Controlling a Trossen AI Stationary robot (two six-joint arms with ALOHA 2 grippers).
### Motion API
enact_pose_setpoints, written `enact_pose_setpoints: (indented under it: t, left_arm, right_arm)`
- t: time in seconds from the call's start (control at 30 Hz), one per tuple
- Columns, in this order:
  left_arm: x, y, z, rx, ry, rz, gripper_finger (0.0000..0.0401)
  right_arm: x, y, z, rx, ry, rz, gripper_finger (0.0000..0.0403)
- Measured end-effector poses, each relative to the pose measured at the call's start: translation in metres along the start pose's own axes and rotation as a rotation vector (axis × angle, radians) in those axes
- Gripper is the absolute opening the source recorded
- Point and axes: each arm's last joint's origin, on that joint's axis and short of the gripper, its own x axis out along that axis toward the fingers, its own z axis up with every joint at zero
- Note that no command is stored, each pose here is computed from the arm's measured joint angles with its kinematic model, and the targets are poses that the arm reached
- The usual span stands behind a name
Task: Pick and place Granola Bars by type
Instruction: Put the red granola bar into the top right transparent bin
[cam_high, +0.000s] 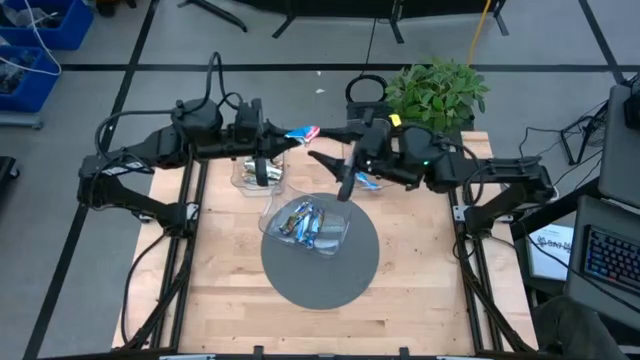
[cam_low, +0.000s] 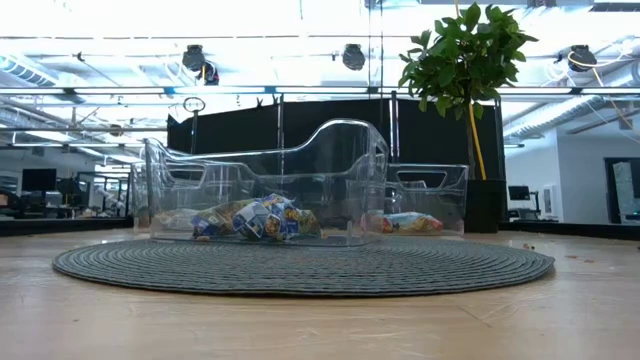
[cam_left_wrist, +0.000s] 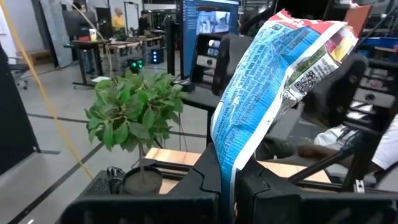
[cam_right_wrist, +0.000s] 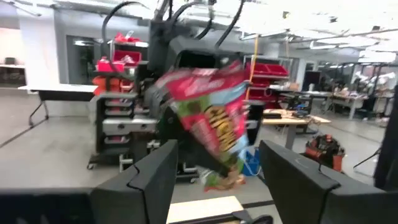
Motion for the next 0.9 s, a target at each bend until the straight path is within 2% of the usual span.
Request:
enact_pose_setpoints:
  t: [0.33,0.5,0.9]
  left_arm:
    - [0.016,-0.003,-0.015,-0.007,0.096,-0.018,0.0009]
    - [0.020,-0.005,-0.016,-0.003,0.088,-0.013,0.0009]
    - [0.021,-0.005,-0.017,0.001,0.088,-0.005,0.0009]
  right_arm:
    - [0.007,0.003,-0.008,0.039,0.018,0.032,0.0221]
    - [0.006,0.003,-0.008,0.035,0.025,0.033,0.0215]
    - [0.006,0.003,-0.011,0.026,0.058,0.049,0.0152]
